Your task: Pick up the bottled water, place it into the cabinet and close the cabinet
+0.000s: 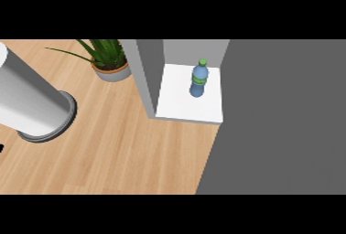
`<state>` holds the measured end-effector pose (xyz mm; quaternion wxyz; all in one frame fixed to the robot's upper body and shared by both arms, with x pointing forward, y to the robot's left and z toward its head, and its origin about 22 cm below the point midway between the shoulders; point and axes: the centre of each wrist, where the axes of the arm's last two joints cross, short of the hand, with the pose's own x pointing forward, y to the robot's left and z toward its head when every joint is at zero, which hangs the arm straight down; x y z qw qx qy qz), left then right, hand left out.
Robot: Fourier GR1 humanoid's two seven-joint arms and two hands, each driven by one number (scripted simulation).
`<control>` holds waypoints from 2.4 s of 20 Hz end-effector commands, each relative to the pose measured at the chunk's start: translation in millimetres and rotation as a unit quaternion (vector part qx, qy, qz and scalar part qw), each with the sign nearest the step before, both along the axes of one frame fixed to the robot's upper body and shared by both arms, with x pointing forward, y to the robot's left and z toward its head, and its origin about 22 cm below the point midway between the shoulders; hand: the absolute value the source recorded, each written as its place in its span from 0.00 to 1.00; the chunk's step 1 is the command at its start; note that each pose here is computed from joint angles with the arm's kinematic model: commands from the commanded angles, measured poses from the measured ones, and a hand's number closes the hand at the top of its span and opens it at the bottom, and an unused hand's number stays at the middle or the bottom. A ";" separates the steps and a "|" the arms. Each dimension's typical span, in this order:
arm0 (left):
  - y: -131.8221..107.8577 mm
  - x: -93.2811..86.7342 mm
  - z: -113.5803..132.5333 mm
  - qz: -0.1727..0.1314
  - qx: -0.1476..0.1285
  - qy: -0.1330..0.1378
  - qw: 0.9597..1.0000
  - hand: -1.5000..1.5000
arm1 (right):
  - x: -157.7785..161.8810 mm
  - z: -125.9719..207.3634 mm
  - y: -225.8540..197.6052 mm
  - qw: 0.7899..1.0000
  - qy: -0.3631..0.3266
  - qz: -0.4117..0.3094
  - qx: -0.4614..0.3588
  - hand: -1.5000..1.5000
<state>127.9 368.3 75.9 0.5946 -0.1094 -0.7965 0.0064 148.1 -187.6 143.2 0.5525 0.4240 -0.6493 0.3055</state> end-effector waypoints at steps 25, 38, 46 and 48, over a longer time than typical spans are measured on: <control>66.3 -38.3 11.5 0.014 -0.009 -0.017 1.000 0.00 | 103.7 111.1 188.6 0.985 0.074 0.134 -0.079 1.00; 84.2 -76.7 21.0 0.033 -0.012 -0.019 0.999 0.00 | 188.3 42.6 138.6 0.985 0.155 0.060 -0.049 1.00; 79.3 -66.5 29.1 0.033 -0.004 -0.023 0.999 0.00 | 236.4 47.9 115.6 0.994 0.105 -0.011 -0.029 1.00; 82.0 -73.4 5.7 0.040 -0.020 -0.009 0.999 0.00 | 235.5 42.3 111.7 0.996 0.078 -0.013 -0.035 1.00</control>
